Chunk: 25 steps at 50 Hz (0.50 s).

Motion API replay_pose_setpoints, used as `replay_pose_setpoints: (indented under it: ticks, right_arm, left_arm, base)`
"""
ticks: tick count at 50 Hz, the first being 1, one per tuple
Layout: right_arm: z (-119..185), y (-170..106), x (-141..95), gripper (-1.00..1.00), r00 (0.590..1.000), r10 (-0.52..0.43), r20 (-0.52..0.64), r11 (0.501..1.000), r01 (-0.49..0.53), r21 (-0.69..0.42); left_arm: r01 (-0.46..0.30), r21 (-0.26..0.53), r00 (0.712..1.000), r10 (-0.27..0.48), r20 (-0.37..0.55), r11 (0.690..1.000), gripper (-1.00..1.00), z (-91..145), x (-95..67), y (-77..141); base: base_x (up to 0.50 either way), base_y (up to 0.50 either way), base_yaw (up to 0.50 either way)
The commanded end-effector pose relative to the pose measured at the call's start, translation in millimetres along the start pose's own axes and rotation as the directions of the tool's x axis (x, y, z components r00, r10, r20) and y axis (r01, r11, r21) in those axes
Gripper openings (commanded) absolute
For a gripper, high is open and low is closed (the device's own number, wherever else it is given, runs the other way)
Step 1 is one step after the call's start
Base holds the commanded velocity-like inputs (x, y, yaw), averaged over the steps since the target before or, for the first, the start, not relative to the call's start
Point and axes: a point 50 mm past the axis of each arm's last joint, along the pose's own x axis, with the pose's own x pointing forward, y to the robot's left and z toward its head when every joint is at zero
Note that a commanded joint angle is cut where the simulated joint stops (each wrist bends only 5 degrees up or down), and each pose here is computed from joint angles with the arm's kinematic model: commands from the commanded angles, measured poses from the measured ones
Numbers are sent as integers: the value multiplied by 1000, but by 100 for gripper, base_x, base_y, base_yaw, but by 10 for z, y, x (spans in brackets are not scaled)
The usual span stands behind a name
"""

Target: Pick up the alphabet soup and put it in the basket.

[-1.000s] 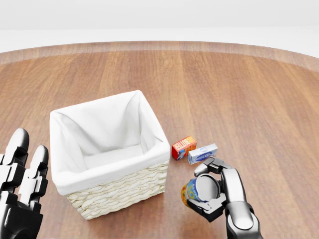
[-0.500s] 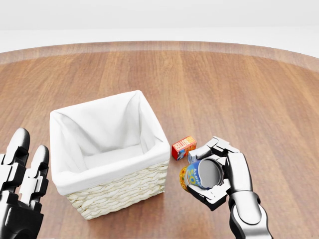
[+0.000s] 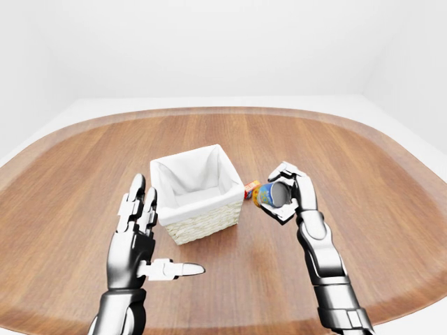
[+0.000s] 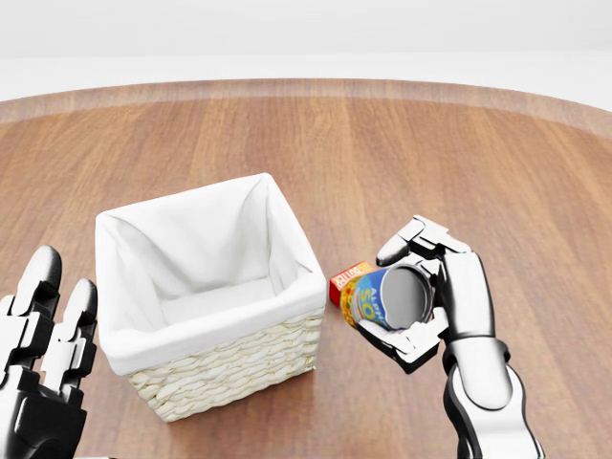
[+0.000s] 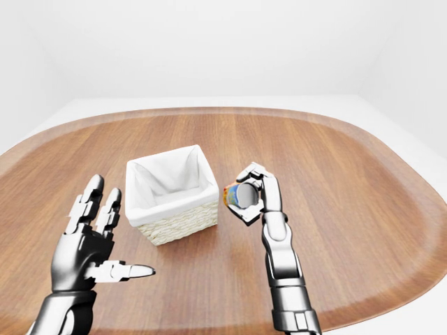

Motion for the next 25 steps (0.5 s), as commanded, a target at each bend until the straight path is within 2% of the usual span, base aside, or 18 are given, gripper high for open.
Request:
replay_pose_setpoints:
  ticks: [1,2,7,19,24,25]
  right_arm:
    - [240,-4,2,-100,995,-15,99,999,12,32]
    - [433,6,60,-100,985,-24,172,999,19,28]
    - [581,43,88,-100,973,-23,228,1000,19,21]
    - [824,181,123,-100,949,-5,315,1000,-1,18]
    - [826,181,123,-100,949,-4,316,1000,-1,18]
    - [1010,255,89,-100,922,8,387,1000,-18,22]
  left_arm:
    - [1,1,1000,-1,0,1000,100,-3,0,-3]
    - [0,1,1000,0,0,1000,100,-3,4,0]
    - [1,2,1000,-1,0,1000,100,-6,1,-7]
    - [1,-2,1000,-1,4,1000,100,11,-18,2]
    - [1,-2,1000,-1,4,1000,100,11,-18,2]
    - [2,-2,1000,-2,5,1000,100,14,-23,1]
  base:
    - [0,0,0]
    - [0,0,0]
    - [0,0,0]
    - [0,0,0]
    - [0,0,0]
    - [0,0,0]
